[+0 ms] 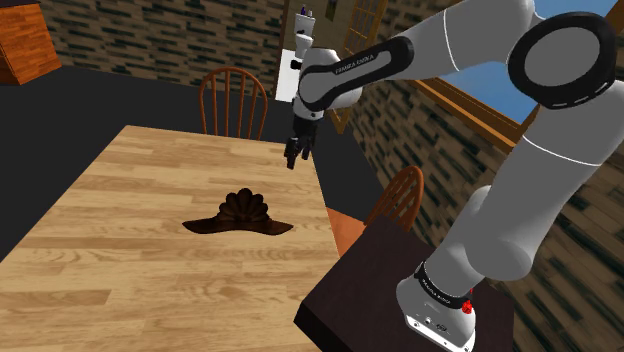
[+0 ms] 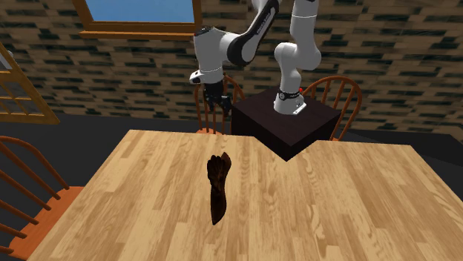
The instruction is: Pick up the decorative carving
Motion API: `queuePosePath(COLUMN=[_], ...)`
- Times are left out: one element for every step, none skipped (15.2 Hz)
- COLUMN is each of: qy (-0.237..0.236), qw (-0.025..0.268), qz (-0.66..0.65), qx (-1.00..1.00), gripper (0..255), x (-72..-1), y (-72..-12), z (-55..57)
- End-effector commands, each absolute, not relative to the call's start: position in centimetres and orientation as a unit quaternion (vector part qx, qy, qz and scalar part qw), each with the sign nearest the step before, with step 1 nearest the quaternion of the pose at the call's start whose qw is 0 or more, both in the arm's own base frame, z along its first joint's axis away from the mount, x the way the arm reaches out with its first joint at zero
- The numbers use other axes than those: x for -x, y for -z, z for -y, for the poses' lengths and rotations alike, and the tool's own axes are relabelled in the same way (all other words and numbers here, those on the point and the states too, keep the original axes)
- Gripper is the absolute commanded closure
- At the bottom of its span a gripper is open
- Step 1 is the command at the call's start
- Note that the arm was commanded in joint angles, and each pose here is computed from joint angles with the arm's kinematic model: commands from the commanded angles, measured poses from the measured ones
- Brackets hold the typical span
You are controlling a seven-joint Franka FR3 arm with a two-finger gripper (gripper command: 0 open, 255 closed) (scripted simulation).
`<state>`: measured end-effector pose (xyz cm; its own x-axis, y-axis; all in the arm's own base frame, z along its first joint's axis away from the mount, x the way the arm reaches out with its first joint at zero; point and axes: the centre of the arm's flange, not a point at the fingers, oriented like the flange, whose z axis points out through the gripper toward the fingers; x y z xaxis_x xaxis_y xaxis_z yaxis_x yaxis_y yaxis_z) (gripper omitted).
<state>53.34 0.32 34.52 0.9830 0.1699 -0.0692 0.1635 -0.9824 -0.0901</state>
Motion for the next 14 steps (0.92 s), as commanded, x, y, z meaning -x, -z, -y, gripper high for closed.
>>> queuePosePath(qy=[-0.043,-0.045,-0.048,-0.05,-0.052,-0.054,-0.056,-0.059,-0.061,-0.063,-0.065,-0.068,-0.07,-0.071], qw=[0.045,0.047,0.048,0.05,0.051,0.053,0.055,0.056,0.058,0.059,0.061,0.062,0.064,0.065], qz=[0.099,0.106,0.113,0.12,0.128,0.135,0.142,0.149,0.156,0.164,0.171,0.178,0.185,0.19], qx=[0.993,0.992,0.991,0.99,0.989,0.988,0.987,0.985,0.984,0.983,0.981,0.98,0.978,0.977], gripper=[0,0,0,0,0,0,0,0,0,0,0,0,0,0], x=[-54.9,-55.6,-56.3,-57.0,-57.7,-58.4,-59.0,-59.7,-60.3,-61.0,-61.6,-62.2,-62.8,-63.2], y=[-32.2,-31.2,-30.1,-29.0,-27.9,-26.8,-25.7,-24.6,-23.6,-22.5,-21.4,-20.3,-19.2,-18.5], z=[-1.1,-1.5,-2.0,-2.4,-2.9,-3.3,-3.8,-4.3,-4.8,-5.3,-5.9,-6.4,-7.0,-7.3])
